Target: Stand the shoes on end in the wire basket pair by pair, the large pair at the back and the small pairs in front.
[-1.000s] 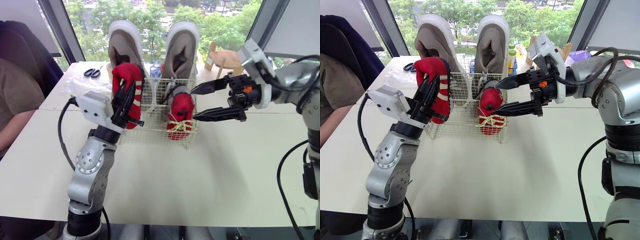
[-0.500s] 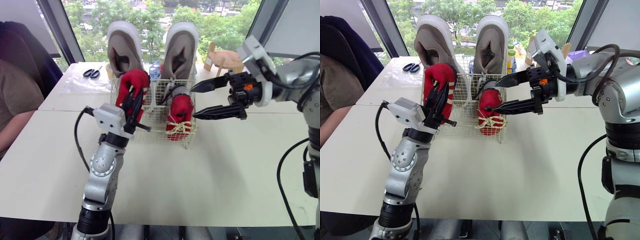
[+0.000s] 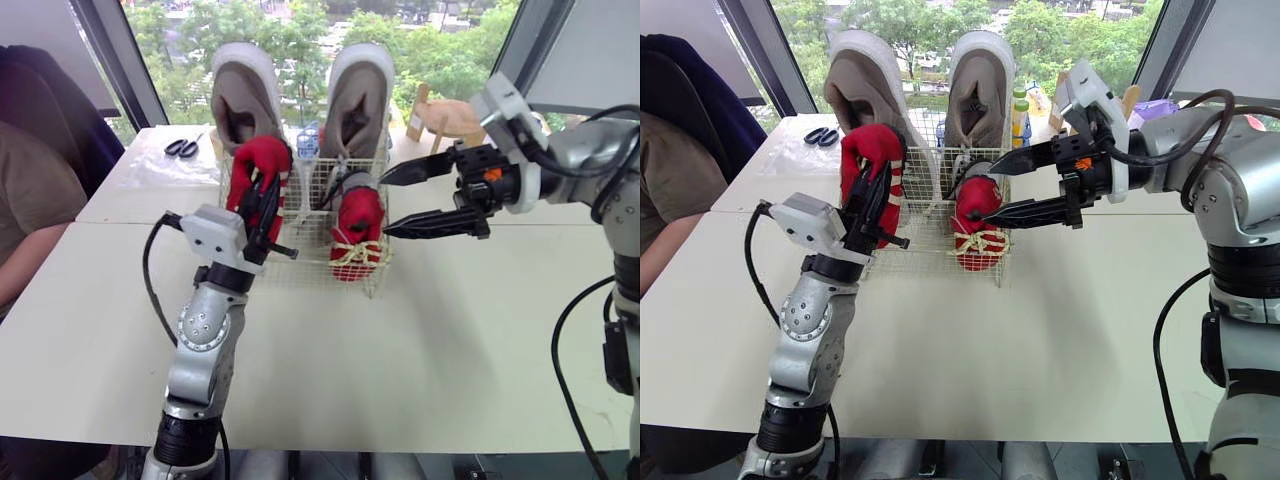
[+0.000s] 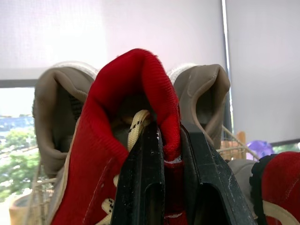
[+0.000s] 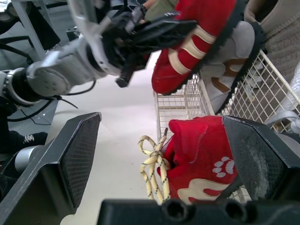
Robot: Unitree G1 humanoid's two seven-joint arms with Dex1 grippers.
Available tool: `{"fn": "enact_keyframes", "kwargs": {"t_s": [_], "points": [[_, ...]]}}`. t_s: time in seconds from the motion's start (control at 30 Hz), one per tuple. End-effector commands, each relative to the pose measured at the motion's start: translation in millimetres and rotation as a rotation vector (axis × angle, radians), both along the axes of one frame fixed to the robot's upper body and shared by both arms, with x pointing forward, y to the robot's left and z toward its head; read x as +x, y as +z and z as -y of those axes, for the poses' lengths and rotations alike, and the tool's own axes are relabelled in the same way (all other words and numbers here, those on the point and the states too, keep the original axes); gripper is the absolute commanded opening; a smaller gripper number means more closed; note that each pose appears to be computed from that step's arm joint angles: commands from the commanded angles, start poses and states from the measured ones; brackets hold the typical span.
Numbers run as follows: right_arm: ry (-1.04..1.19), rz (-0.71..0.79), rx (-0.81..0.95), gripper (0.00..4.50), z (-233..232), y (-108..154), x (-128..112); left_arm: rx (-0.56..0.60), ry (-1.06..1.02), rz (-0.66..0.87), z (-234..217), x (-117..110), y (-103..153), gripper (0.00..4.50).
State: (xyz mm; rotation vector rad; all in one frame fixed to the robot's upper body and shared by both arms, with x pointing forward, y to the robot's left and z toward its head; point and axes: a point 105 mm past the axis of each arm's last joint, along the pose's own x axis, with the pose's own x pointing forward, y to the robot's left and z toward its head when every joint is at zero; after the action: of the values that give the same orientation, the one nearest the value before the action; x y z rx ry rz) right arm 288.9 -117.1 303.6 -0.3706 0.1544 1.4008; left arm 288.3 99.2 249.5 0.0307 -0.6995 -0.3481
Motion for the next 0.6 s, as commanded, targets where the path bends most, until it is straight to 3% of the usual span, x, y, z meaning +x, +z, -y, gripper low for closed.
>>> {"fn": "enact_keyframes", "kwargs": {"t_s": [0.03, 0.23, 0.33, 0.5, 0.6], "points": [[0.021, 0.047, 0.007, 4.5, -3.0, 11.2, -2.9, 0.016, 0.022, 0.085, 7.2, -15.8, 17.4, 0.02], [0.03, 0.038, 0.003, 4.5, -4.4, 11.7, -0.9, 0.118, 0.065, 0.163, 16.6, -10.3, 18.9, 0.02], [0.027, 0.04, -0.004, 4.5, -3.0, 12.3, -0.4, 0.045, 0.082, 0.098, 9.9, -0.2, 5.3, 0.02], [0.023, 0.041, -0.007, 4.5, -1.9, 12.7, -1.1, 0.045, 0.152, -0.02, -4.1, 16.6, -41.1, 0.02], [0.019, 0.041, -0.006, 4.5, -0.4, 13.0, -1.3, -0.049, 0.142, -0.094, -11.3, 18.4, -55.6, 0.02]]}}
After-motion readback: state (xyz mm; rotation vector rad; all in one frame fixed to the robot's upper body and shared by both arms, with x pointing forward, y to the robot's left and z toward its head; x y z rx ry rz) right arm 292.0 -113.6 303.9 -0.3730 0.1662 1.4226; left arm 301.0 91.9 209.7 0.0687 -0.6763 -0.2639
